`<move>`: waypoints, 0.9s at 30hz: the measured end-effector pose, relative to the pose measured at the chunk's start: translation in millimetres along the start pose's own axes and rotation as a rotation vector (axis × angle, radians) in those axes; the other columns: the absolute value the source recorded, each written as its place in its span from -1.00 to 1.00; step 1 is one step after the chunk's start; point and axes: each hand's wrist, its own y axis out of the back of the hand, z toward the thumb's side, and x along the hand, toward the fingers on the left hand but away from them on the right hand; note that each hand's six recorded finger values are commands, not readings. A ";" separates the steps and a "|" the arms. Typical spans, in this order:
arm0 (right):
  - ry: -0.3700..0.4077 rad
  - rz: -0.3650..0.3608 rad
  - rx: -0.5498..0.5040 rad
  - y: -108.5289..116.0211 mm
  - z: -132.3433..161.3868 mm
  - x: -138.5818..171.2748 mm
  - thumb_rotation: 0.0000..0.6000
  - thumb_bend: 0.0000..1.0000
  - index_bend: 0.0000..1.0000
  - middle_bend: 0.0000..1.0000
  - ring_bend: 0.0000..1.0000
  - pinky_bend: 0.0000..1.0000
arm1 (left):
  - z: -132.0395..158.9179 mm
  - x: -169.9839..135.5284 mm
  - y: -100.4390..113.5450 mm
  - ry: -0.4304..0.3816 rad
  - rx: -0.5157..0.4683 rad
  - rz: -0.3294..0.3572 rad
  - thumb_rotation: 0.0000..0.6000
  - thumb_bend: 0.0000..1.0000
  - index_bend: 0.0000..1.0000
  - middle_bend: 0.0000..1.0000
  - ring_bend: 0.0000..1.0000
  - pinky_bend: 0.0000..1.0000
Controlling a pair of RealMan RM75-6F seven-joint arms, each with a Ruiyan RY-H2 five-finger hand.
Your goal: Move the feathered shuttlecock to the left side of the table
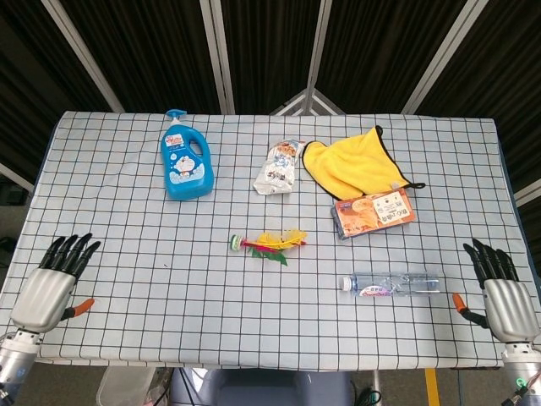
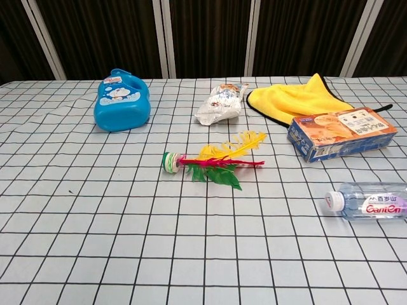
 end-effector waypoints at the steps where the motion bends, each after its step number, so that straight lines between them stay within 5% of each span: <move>1: -0.001 0.001 -0.002 -0.1 -0.1 -0.2 1.00 -0.21 -1.00 -1.00 -1.00 -1.00 | 6.2 8.7 2.2 -0.034 0.010 0.000 1.00 -0.73 -0.98 -1.00 -1.00 -1.00; 12: -0.009 -0.003 -0.027 2.0 -1.2 -0.6 1.00 -0.21 -1.00 -1.00 -1.00 -1.00 | 90.6 96.0 17.1 -0.227 0.014 0.031 1.00 -0.25 -0.38 -0.99 -1.00 -1.00; 27: -0.032 -0.009 -0.086 7.3 -7.7 -0.5 1.00 -0.21 -1.00 -1.00 -1.00 -1.00 | 235.5 171.7 -20.9 -0.335 0.086 0.014 1.00 -0.20 -0.27 -0.92 -1.00 -1.00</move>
